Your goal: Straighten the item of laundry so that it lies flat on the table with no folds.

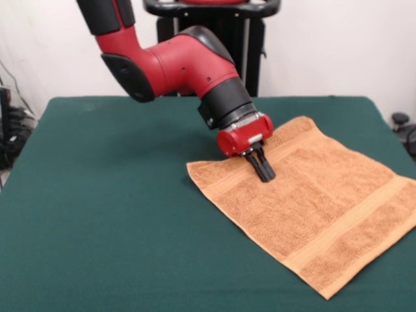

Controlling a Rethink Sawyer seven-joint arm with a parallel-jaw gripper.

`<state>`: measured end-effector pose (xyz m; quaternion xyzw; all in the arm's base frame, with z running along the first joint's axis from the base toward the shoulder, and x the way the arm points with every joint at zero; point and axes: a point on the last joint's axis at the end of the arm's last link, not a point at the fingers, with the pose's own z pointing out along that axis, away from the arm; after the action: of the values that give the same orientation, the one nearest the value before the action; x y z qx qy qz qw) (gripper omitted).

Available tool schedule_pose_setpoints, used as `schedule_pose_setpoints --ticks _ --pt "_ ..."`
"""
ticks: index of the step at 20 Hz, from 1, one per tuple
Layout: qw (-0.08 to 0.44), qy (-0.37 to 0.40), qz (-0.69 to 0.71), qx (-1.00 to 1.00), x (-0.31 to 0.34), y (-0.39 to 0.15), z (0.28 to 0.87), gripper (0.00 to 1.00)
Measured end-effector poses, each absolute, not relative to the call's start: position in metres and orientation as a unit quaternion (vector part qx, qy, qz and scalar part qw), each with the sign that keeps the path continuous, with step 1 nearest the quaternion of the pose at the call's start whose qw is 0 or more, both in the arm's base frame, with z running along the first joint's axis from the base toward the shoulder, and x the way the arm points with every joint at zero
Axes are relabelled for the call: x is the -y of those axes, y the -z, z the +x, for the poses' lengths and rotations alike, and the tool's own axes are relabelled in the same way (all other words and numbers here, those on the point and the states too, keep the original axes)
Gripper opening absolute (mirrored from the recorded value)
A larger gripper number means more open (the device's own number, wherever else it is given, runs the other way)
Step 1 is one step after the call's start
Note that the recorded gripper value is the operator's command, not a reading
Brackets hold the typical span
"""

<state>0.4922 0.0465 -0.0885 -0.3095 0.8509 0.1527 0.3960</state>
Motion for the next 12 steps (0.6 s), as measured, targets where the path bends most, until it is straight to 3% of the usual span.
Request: schedule_pose_setpoints --ticks 12 --pt "0.369 -0.169 -0.27 -0.873 -0.049 0.0848 0.499 0.0"
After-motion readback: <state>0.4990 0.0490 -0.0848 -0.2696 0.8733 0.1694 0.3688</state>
